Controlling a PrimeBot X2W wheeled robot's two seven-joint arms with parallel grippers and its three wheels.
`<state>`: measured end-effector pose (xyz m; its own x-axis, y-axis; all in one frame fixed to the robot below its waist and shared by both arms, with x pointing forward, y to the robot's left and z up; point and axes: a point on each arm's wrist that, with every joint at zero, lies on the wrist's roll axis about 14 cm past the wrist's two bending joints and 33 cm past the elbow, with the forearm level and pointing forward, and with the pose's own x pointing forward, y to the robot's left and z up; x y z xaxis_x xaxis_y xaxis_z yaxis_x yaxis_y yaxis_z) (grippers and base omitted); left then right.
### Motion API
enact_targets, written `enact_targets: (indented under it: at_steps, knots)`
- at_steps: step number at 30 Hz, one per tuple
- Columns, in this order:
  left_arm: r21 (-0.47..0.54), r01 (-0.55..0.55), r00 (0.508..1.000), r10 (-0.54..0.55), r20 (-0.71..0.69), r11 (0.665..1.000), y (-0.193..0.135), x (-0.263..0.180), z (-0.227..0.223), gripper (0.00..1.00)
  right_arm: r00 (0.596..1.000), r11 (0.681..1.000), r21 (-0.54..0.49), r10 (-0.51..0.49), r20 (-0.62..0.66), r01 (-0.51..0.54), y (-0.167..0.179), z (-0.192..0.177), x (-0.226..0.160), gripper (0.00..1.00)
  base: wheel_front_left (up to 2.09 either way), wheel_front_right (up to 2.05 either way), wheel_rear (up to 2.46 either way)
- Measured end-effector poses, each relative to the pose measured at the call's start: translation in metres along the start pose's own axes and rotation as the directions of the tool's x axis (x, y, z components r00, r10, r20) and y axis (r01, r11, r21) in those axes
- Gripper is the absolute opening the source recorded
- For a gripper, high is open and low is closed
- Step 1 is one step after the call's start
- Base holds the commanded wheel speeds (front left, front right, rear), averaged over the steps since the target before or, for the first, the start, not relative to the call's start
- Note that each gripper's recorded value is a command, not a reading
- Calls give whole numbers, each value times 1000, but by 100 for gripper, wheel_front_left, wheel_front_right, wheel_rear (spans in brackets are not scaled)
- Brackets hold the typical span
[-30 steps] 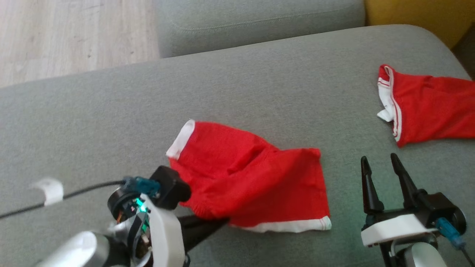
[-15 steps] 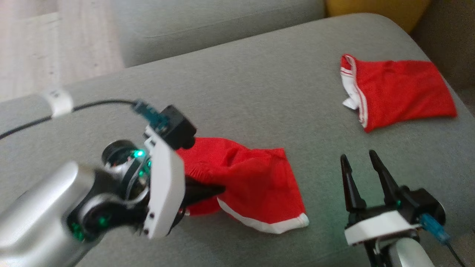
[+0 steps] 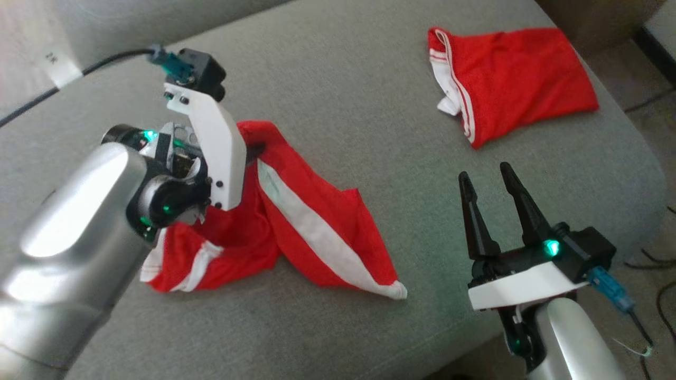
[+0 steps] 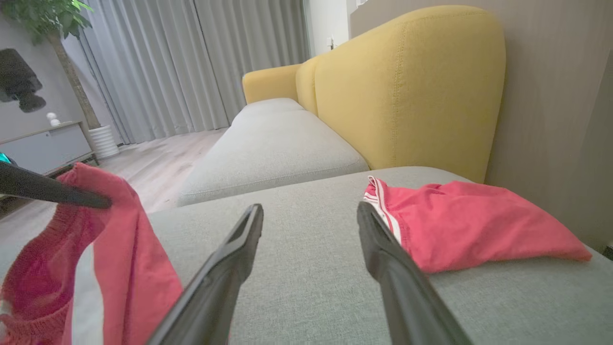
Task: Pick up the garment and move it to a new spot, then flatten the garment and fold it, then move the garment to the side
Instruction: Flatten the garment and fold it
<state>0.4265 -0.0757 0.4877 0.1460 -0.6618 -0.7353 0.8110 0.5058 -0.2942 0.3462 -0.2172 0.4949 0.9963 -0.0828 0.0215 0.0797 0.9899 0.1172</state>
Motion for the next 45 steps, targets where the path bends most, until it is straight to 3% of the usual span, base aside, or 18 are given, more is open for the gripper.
enact_targets:
  at_steps: [1,2,3,12,20,28,31,34,44,45]
  knots:
    - [-9,-8,1000,8,6,1000,5,8,-1,7,1000,1000,0,-8,-10,8,-2,-3,0,100,0,0,0]
    - [-18,-8,1000,8,13,1000,8,16,-1,39,1000,1000,-1,-14,-20,14,-4,-6,0,100,0,0,0]
    - [-23,-8,1000,8,22,1000,11,22,-1,100,999,1000,-3,-18,-30,18,-5,-9,0,100,0,0,0]
    - [-43,-85,987,90,131,995,44,20,6,100,999,1000,-21,-3,-48,2,-2,-15,5,100,0,0,0]
    - [12,-59,961,54,271,998,21,-7,12,100,999,998,-48,35,-14,-36,7,-5,10,100,0,0,0]
    - [122,-46,994,33,108,991,-3,5,-65,100,997,996,-40,74,-20,-75,20,-9,12,100,0,0,0]
    - [154,-85,996,90,-23,984,16,3,-103,100,996,996,-39,81,-27,-82,22,-11,13,100,0,0,0]
    - [167,-114,990,125,-60,979,30,0,-109,100,996,996,-38,85,-35,-86,24,-14,12,100,0,0,0]
    - [269,-66,979,114,-169,961,25,8,-112,100,997,998,-32,57,-47,-59,16,-17,5,100,0,0,0]
    - [279,-64,974,121,-192,958,27,9,-117,44,997,998,-29,52,-48,-54,15,-17,5,100,0,0,0]
